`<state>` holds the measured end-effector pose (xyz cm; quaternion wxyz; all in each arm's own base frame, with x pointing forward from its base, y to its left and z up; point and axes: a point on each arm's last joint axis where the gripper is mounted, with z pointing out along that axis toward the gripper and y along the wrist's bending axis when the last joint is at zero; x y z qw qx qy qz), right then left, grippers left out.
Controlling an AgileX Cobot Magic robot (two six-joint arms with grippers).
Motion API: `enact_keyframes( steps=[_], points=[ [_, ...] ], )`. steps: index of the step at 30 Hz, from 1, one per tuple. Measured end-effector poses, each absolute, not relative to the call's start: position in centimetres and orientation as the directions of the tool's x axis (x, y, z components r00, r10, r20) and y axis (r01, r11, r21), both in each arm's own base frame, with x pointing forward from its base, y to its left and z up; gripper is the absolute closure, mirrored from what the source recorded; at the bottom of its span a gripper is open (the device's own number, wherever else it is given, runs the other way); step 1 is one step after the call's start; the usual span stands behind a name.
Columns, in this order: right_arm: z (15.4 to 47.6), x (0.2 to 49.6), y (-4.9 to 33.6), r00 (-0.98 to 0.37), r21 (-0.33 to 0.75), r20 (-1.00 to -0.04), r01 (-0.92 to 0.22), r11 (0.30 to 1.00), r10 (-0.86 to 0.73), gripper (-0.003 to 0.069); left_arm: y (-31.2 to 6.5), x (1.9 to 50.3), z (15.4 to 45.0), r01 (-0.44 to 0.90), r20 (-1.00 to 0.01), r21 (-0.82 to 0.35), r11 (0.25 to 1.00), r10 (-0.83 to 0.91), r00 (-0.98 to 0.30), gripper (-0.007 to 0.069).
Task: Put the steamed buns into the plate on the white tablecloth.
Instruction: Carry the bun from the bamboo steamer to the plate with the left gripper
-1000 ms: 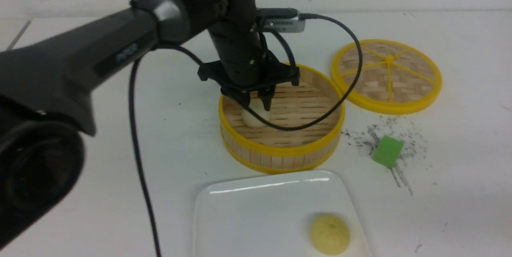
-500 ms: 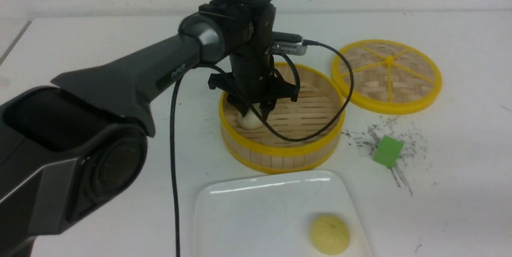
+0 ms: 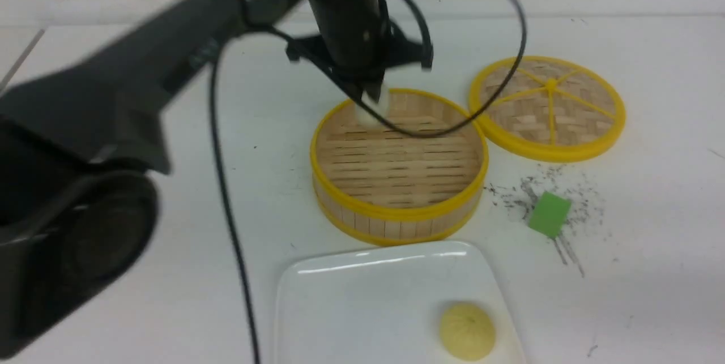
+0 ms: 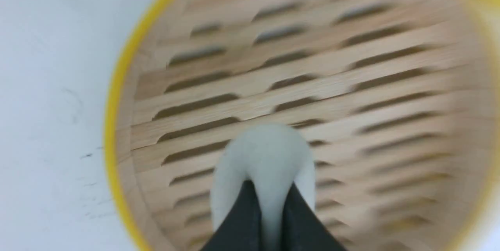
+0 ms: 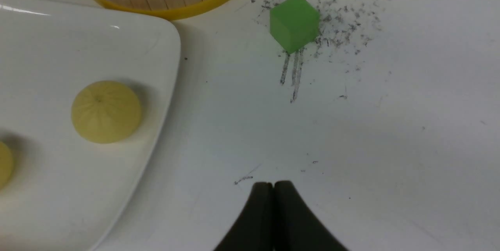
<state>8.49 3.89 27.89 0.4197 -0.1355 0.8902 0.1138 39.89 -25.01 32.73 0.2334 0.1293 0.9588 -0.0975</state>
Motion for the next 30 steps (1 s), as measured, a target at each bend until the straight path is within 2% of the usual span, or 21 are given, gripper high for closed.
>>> enact_keyframes(
  steps=[1,3,6,10,14,18,20,23,30],
  points=[
    [27.9,8.5,3.9,-0.611,0.089,-0.778,-0.337,0.937,-0.146,0.0649,-24.5,38.5,35.0,0.315,-0.496,-0.164,0.935,0.198,-0.845,0.0601],
    [27.9,8.5,3.9,-0.613,0.089,-0.777,-0.337,0.938,-0.146,0.0646,-23.4,36.0,37.4,0.345,-0.506,-0.194,0.919,0.207,-0.837,0.0601],
    [27.9,8.5,3.9,-0.613,0.089,-0.777,-0.337,0.938,-0.146,0.0643,-22.0,33.3,37.5,0.35,-0.46,-0.207,0.914,0.224,-0.859,0.0599],
    [27.9,8.5,3.9,-0.613,0.089,-0.777,-0.337,0.938,-0.146,0.0639,-20.7,30.9,34.5,0.332,-0.339,-0.191,0.924,0.256,-0.905,0.0596],
    [27.8,8.5,3.9,-0.613,0.088,-0.776,-0.336,0.938,-0.147,0.0639,-21.9,27.0,27.5,0.385,-0.115,-0.129,0.914,0.371,-0.921,0.0585],
    [27.8,8.5,3.9,-0.614,0.088,-0.776,-0.336,0.938,-0.147,0.0636,-24.1,24.9,24.0,0.45,-0.089,-0.097,0.888,0.442,-0.893,0.0554],
    [27.8,8.5,3.9,-0.614,0.088,-0.776,-0.336,0.938,-0.147,0.0634,-25.2,24.6,22.7,0.454,-0.102,-0.075,0.888,0.446,-0.889,0.0517],
    [27.8,8.5,3.9,-0.614,0.088,-0.776,-0.336,0.938,-0.147,0.0631,-26.2,24.6,21.5,0.438,-0.129,-0.05,0.898,0.429,-0.894,0.0424],
    [28.1,8.4,3.8,-0.617,0.088,-0.773,-0.335,0.938,-0.148,0.0623,-26.7,24.7,21.6,0.413,-0.157,-0.049,0.91,0.401,-0.903,0.0167]
  ],
)
